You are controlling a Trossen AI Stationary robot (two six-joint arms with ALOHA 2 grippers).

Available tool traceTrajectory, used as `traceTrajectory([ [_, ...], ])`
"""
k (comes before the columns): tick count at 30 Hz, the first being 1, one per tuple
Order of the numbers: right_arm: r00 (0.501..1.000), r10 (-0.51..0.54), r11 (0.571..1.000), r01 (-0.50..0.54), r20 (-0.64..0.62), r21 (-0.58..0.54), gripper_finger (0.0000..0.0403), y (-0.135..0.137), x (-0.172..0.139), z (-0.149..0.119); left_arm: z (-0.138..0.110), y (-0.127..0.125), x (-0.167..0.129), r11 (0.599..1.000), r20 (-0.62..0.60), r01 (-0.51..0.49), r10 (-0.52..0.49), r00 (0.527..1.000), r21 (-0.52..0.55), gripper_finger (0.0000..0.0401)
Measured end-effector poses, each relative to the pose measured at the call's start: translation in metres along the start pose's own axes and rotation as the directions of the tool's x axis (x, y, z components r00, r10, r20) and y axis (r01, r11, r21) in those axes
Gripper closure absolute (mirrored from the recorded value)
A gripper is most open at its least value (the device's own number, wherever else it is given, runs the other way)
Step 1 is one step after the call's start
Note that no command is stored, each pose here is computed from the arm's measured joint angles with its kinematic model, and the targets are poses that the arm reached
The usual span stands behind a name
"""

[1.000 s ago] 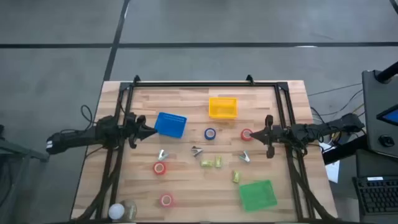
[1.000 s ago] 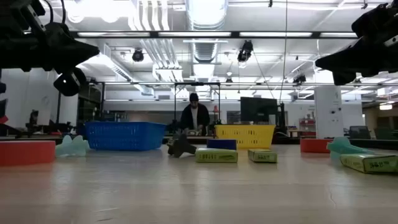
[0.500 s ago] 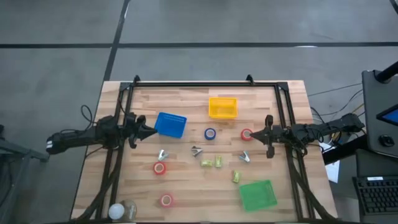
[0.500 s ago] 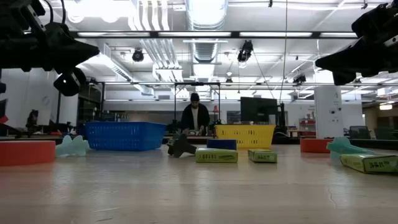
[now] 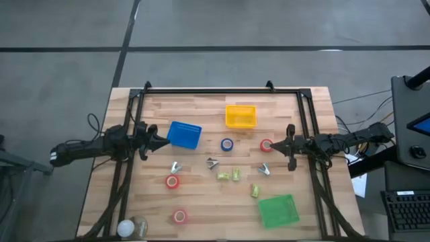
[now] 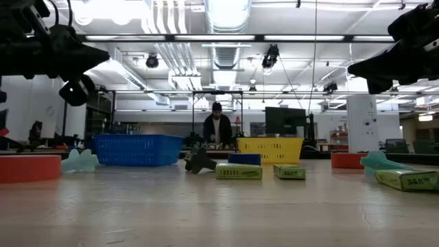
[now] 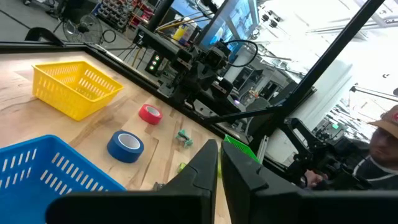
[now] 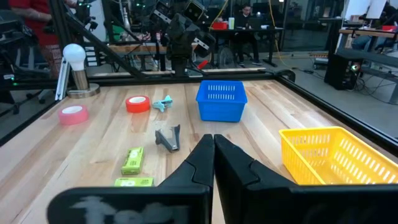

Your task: Pick and place Stapler, Stapler remover, tape

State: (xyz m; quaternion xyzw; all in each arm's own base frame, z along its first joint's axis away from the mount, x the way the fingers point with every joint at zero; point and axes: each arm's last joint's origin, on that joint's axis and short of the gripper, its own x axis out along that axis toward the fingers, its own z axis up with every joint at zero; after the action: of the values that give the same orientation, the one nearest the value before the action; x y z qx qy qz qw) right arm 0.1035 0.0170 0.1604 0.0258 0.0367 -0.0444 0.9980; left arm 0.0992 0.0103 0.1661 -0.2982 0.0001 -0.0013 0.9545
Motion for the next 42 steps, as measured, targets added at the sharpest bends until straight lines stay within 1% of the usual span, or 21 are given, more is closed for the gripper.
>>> traceTrajectory([
  [29, 1.000, 0.000, 1.000, 0.000, 0.000, 0.000, 0.0394, 0.0000, 0.0000, 0.0000, 0.0000, 0.0000, 0.0000, 1.000, 0.000, -0.001, 0.001, 1.000, 0.000, 0.0378],
  [30, 1.000, -0.001, 1.000, 0.001, 0.001, -0.006, 0.0394, 0.0000, 0.0000, 0.0001, 0.0000, 0.0000, 0.0000, 1.000, 0.001, 0.000, 0.000, 1.000, 0.000, 0.0378],
  [31, 1.000, -0.016, 0.998, 0.016, 0.004, -0.056, 0.0394, -0.0004, 0.0000, 0.0003, 0.0000, 0.0000, 0.0000, 1.000, 0.000, 0.000, 0.000, 1.000, 0.000, 0.0378],
  [32, 0.999, -0.050, 0.989, 0.051, 0.010, -0.135, 0.0394, -0.0014, 0.0000, 0.0008, 0.0000, 0.0000, 0.0000, 1.000, 0.000, -0.001, 0.001, 1.000, 0.000, 0.0378],
  [34, 0.994, -0.106, 0.948, 0.105, 0.016, -0.301, 0.0394, -0.0031, -0.0002, 0.0011, 0.0000, 0.0000, 0.0000, 1.000, 0.000, -0.001, 0.001, 1.000, 0.000, 0.0378],
  [37, 0.994, -0.111, 0.857, 0.103, 0.015, -0.505, 0.0394, -0.0031, -0.0002, 0.0010, 0.0000, 0.0000, 0.0000, 1.000, 0.000, -0.001, 0.001, 1.000, 0.000, 0.0378],
  [38, 0.992, -0.122, 0.811, 0.109, 0.017, -0.574, 0.0394, -0.0035, -0.0002, 0.0012, 0.0000, 0.0000, 0.0000, 1.000, 0.000, -0.001, 0.001, 1.000, 0.000, 0.0378],
  [39, 0.989, -0.148, 0.752, 0.126, 0.020, -0.647, 0.0394, -0.0043, -0.0003, 0.0013, 0.0000, 0.0000, 0.0000, 1.000, 0.001, 0.000, 0.000, 1.000, 0.000, 0.0378],
  [41, 0.981, -0.193, 0.618, 0.140, 0.024, -0.773, 0.0394, -0.0056, -0.0005, 0.0015, 0.0000, 0.0000, 0.0000, 1.000, 0.000, -0.001, 0.001, 1.000, 0.000, 0.0378],
  [42, 0.977, -0.214, 0.539, 0.139, 0.024, -0.831, 0.0394, -0.0061, -0.0006, 0.0014, 0.0000, 0.0000, 0.0000, 1.000, 0.001, 0.000, 0.000, 1.000, 0.000, 0.0378],
])
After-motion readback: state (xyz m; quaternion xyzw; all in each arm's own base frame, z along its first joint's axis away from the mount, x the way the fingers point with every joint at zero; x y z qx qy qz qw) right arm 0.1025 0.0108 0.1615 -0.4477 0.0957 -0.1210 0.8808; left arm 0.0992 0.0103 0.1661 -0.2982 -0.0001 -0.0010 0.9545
